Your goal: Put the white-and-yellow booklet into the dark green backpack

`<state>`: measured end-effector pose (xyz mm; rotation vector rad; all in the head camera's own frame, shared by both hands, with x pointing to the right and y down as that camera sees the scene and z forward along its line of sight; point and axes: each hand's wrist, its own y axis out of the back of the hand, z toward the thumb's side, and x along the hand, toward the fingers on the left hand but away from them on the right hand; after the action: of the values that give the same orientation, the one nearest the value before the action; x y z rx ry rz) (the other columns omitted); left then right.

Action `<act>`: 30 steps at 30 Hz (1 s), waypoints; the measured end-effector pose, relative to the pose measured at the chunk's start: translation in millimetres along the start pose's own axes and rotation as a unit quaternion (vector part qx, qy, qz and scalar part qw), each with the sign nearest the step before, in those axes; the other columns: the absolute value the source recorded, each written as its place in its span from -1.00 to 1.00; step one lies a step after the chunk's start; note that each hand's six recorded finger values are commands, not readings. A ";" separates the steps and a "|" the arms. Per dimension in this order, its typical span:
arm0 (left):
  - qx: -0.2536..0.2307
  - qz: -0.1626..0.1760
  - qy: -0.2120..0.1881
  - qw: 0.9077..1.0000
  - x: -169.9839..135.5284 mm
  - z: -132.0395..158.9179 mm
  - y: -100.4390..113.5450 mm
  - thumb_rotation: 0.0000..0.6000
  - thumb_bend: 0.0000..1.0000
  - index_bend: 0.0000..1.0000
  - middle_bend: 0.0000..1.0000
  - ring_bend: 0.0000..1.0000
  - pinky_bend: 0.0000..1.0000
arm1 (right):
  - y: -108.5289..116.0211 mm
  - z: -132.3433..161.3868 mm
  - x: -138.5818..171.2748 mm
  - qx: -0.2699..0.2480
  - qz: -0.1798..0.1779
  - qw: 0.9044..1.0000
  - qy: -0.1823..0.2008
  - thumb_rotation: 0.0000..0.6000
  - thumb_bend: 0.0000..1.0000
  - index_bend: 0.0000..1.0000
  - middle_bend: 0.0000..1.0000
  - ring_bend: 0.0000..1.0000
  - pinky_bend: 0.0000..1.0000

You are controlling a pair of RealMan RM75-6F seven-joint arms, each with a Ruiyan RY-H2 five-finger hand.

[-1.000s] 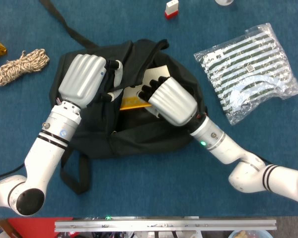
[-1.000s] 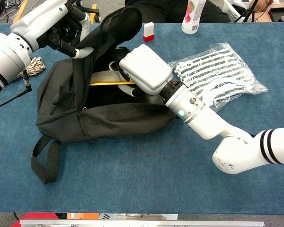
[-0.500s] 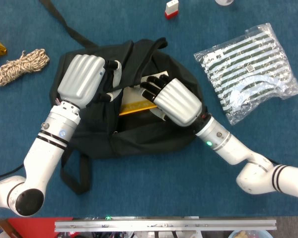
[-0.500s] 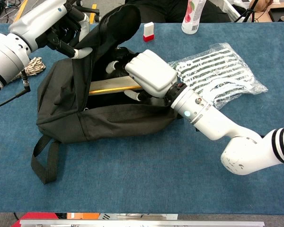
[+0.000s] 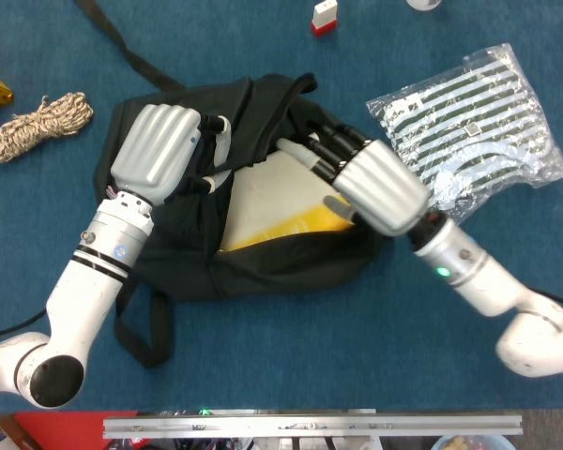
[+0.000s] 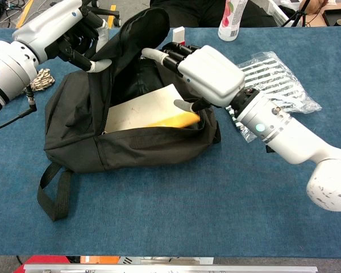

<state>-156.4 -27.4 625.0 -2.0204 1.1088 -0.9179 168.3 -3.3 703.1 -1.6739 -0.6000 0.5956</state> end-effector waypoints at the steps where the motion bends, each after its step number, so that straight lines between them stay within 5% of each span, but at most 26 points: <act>1: 0.000 -0.001 0.001 1.000 0.1 -0.7 -0.3 1.00 -0.41 0.47 0.63 0.62 1.00 | 2.5 -2.8 3.4 0.002 0.000 1.000 -0.002 1.00 -0.55 -1.00 -0.56 -0.76 -0.45; 9: 0.004 -0.026 0.003 1.000 -2.0 -2.9 -7.3 1.00 -0.41 0.25 0.53 0.48 0.88 | 37.8 -34.4 39.7 0.034 -0.028 0.999 -0.021 1.00 -0.55 -0.88 -0.45 -0.72 -0.37; 16: 0.008 -0.099 -0.012 0.995 -7.2 1.1 -22.5 0.96 -0.58 -0.53 -0.11 -0.19 0.13 | 81.5 -75.6 79.1 0.062 -0.058 0.994 -0.068 1.00 -0.55 -0.84 -0.42 -0.69 -0.35; 21: 0.003 -0.151 -0.027 0.988 -13.4 8.7 -34.0 0.24 -0.66 -0.81 -0.42 -0.50 -0.16 | 106.1 -104.3 105.3 0.074 -0.070 0.988 -0.117 1.00 -0.55 -0.84 -0.42 -0.69 -0.35; 23: 0.001 -0.176 -0.032 0.984 -16.3 11.8 -39.7 0.13 -0.66 -0.83 -0.45 -0.50 -0.21 | 111.1 -112.6 111.8 0.073 -0.073 0.986 -0.134 1.00 -0.54 -0.84 -0.42 -0.69 -0.35; 28: -0.001 -0.203 -0.040 0.978 -16.8 17.6 -46.4 0.17 -0.66 -0.84 -0.46 -0.50 -0.23 | 116.5 -126.0 124.6 0.073 -0.073 0.982 -0.159 1.00 -0.55 -0.84 -0.42 -0.69 -0.35; 30: -0.002 -0.193 -0.038 0.980 -15.3 16.1 -44.0 0.49 -0.66 -0.83 -0.46 -0.50 -0.23 | 116.8 -130.8 128.6 0.076 -0.069 0.980 -0.168 1.00 -0.54 -0.84 -0.42 -0.69 -0.35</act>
<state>-130.7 8.3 647.1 -2.2985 0.6870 -1.0160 359.1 -30.2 602.1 -1.3839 -0.8837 0.8100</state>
